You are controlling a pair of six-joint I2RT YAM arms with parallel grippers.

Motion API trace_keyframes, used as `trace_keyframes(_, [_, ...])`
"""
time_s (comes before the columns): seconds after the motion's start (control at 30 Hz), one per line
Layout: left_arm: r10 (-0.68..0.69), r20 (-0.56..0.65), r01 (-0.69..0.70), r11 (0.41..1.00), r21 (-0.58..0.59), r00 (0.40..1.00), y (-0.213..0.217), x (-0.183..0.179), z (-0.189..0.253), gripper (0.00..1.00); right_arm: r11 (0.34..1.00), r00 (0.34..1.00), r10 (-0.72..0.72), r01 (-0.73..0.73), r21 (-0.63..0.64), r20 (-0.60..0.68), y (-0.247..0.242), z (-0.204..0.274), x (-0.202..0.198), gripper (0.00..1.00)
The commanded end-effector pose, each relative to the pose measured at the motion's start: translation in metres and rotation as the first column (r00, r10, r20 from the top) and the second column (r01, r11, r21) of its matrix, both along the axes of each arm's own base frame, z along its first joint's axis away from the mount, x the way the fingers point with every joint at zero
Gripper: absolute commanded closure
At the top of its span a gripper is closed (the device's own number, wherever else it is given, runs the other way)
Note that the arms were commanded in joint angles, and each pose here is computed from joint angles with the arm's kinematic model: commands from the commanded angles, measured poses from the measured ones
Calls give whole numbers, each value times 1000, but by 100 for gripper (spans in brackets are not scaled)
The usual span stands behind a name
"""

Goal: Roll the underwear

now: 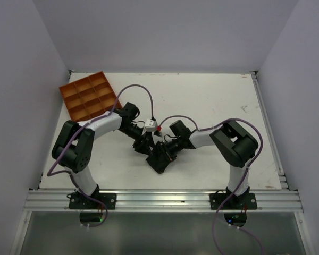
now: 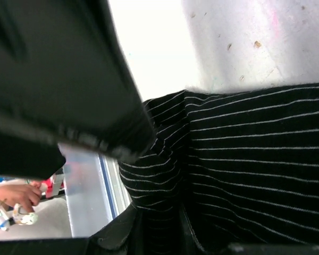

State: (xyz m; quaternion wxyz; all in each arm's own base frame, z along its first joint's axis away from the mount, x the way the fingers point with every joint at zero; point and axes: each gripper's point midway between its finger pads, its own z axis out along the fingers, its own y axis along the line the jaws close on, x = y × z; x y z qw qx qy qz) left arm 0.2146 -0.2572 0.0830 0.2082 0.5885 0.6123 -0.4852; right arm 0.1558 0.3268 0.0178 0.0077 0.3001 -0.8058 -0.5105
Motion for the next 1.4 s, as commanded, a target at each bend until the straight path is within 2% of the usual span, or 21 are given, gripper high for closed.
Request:
trace_keyframes(0.0, [-51,-47,50,998,-28,998,-4,-19,-2,43,980,1000,-30,30,-195,3,-22,-39,-2,77])
trace_keyframes(0.2, [-76,-108,78,997,18,991,-7,-33,-20,43,976,999,-34,38,-215,19,-22,-37,3,76])
trace_keyframes(0.3, [-89,-122,94,995,33,988,-9,-35,-26,46,974,999,-38,42,-221,22,-22,-36,4,76])
trace_keyframes(0.4, [-100,-131,106,993,45,986,-9,-34,-29,55,973,999,-40,45,-229,25,-22,-35,5,76])
trace_keyframes(0.43, [-96,-134,103,994,48,986,-9,-32,-30,63,971,999,-39,43,-236,24,-23,-35,5,76])
trace_keyframes(0.5, [-95,-141,106,992,73,985,-10,-26,-35,72,964,998,-47,59,-261,51,-26,-35,9,75])
trace_keyframes(0.6, [-98,-178,117,989,95,979,-10,-25,-40,78,957,995,-66,86,-277,80,-27,-31,15,70])
trace_keyframes(0.73, [-104,-205,126,987,102,973,-13,-20,-41,93,939,987,-111,144,-314,119,-32,-27,22,66])
trace_keyframes(1.1, [-76,-258,122,978,169,963,-9,-20,-56,96,897,944,-251,311,-315,215,-41,2,33,53])
trace_keyframes(1.37, [-55,-248,102,978,180,967,-8,-21,-58,97,825,888,-392,455,-336,240,-56,10,34,48])
